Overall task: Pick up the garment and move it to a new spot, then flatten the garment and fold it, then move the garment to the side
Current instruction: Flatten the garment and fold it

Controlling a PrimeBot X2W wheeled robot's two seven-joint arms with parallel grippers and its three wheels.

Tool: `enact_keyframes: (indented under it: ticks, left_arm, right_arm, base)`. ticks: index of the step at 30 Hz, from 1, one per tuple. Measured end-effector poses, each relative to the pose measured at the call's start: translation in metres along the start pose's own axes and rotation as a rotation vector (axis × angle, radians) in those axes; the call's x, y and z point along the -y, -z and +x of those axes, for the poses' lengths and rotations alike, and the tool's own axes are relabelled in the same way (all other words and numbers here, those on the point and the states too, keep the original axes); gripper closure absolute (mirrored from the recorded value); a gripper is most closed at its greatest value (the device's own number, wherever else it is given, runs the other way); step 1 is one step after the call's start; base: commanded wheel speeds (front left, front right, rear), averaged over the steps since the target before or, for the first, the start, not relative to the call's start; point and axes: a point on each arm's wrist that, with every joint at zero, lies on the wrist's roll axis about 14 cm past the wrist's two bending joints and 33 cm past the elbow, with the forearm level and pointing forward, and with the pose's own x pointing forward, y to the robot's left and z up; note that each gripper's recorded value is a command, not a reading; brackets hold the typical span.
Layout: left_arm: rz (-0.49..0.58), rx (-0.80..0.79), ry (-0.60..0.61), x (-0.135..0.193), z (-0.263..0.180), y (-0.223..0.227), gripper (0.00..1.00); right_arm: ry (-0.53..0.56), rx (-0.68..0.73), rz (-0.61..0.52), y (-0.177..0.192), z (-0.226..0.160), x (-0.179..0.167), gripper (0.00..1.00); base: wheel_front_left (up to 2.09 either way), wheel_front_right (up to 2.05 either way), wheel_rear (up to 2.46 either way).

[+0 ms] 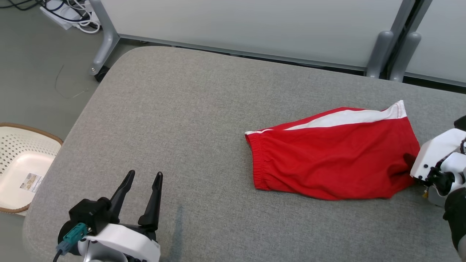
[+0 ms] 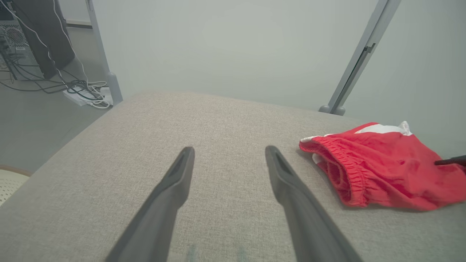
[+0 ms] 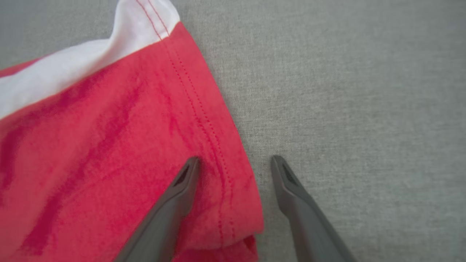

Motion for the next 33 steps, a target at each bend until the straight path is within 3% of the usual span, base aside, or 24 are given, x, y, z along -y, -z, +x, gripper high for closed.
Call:
enact_keyframes:
  ticks: [4,5,7,12,16,27,33]
  left_arm:
    - [-0.003,-0.022,0.006,0.002,0.001,0.004,0.00]
    - [-0.005,-0.029,0.004,0.001,0.000,0.005,0.00]
    - [-0.002,-0.032,0.000,-0.001,0.001,0.006,0.00]
    - [-0.014,-0.031,-0.002,-0.001,-0.002,0.006,0.00]
    - [-0.031,-0.030,0.007,0.002,-0.006,0.007,0.00]
    - [-0.073,0.006,0.037,0.010,-0.024,-0.002,0.00]
    - [-0.077,0.012,0.061,0.016,-0.026,-0.004,0.00]
  right_arm:
    - [-0.020,0.017,0.049,0.003,0.007,-0.010,0.00]
    - [-0.023,0.015,0.052,0.004,0.008,-0.012,0.24]
    - [-0.024,0.011,0.030,0.003,0.009,-0.016,1.00]
    - [-0.006,-0.009,-0.053,0.006,0.002,-0.022,1.00]
    - [0.012,0.055,-0.039,0.000,-0.009,-0.015,1.00]
    - [0.149,0.285,0.021,-0.014,-0.070,0.042,1.00]
    - [0.266,0.424,-0.068,-0.041,-0.102,0.073,1.00]
  base:
    - [0.00,0.00,0.00]
    - [0.00,0.00,0.00]
    - [0.00,0.00,0.00]
    - [0.00,0.00,0.00]
    - [0.00,0.00,0.00]
    - [0.00,0.00,0.00]
    - [0.00,0.00,0.00]
